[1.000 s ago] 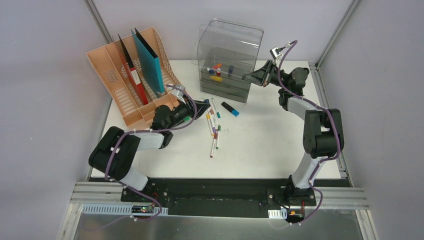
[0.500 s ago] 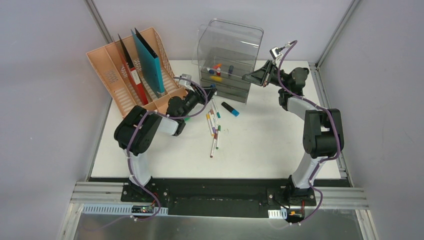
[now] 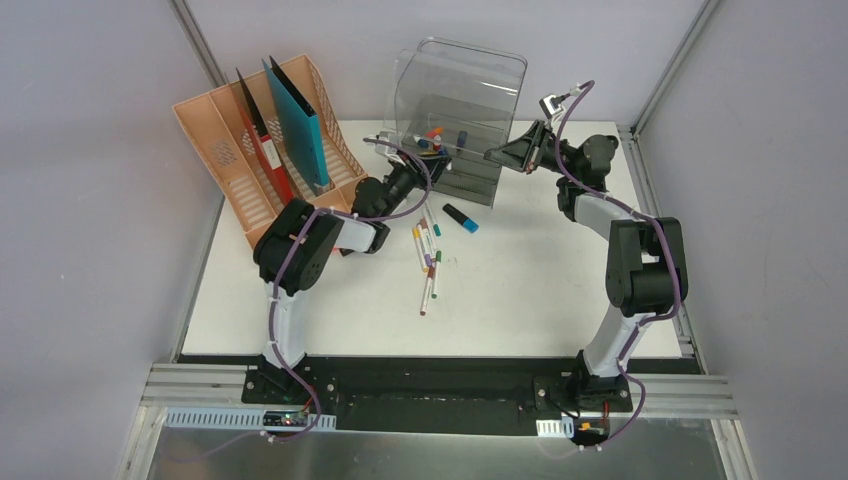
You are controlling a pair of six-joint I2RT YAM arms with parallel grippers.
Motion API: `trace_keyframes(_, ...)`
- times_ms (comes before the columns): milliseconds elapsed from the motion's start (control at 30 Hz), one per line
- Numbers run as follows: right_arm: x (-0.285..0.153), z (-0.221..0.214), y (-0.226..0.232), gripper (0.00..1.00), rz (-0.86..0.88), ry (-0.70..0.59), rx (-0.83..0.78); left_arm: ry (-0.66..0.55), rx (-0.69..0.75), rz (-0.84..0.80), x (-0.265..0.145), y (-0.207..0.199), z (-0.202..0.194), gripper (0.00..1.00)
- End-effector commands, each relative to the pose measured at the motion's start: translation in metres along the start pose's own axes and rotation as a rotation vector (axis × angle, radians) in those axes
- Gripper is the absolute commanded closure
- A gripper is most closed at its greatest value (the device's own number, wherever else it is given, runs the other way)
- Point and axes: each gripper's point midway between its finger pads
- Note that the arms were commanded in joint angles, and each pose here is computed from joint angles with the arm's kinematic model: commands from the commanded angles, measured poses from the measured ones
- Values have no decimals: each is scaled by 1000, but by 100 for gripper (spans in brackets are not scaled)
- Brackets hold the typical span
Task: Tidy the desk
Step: Place the stationery in the drawer.
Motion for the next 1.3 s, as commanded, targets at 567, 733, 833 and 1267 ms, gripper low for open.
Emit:
trace_keyframes(567,8,-10,21,94,52,76,24,-244,-54,10,57,11,19,89)
trace_keyframes(733,8,-10,21,95,52,76,23,-256,-51,40,56,16,13,88)
trace_keyframes(833,8,-10,21,95,52,76,24,-257,-33,55,55,17,9,87)
trace_keyframes(1267,8,-9,24,94,55,75,19,-254,75,120,53,28,-2,82)
Point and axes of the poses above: each gripper's point midway between its finger pads, its own x axis out along the fingers, its own y axis along the line the jaws close on, z = x × y, and after that the axes turned 7 degrees about -x, right-handed
